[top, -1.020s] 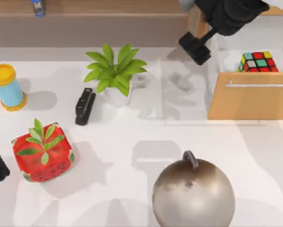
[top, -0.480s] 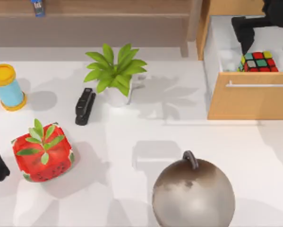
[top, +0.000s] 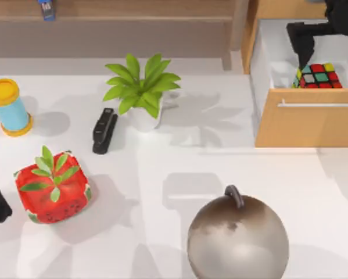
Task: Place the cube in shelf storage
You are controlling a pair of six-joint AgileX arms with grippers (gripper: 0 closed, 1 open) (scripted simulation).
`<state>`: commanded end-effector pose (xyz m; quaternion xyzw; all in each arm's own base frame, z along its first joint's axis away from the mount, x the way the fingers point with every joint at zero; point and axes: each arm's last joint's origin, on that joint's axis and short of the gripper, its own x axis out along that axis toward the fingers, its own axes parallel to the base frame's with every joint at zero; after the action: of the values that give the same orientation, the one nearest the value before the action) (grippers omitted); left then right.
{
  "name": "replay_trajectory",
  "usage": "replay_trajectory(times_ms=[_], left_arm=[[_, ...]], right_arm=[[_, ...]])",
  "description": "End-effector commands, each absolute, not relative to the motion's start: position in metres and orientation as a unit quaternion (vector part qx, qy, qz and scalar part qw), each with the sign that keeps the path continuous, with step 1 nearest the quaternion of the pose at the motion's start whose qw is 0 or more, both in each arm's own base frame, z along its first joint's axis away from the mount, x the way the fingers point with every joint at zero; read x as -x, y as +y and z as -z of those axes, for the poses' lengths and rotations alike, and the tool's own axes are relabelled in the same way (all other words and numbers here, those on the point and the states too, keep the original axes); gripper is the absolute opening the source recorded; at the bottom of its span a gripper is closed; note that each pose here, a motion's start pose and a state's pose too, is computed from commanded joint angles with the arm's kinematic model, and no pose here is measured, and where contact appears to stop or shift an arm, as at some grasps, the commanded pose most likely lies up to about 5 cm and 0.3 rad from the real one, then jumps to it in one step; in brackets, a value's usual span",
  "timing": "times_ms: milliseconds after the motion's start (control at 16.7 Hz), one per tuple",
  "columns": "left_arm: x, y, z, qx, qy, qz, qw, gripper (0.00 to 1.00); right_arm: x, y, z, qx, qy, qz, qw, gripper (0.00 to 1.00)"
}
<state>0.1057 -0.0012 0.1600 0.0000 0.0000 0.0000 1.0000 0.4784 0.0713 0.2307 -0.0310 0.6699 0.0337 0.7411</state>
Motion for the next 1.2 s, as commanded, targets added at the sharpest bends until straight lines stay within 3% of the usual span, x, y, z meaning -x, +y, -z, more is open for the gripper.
replay_trajectory(times_ms=[1140,1200], left_arm=[[-0.106,-0.001,-0.16,0.0,0.0,0.0,1.0,1.0],[-0.106,-0.001,-0.16,0.0,0.0,0.0,1.0,1.0]], right_arm=[[-0.488,0.07,-0.172,0.029,0.67,-0.032,0.741,1.0],[-0.488,0.07,-0.172,0.029,0.67,-0.032,0.741,0.92]])
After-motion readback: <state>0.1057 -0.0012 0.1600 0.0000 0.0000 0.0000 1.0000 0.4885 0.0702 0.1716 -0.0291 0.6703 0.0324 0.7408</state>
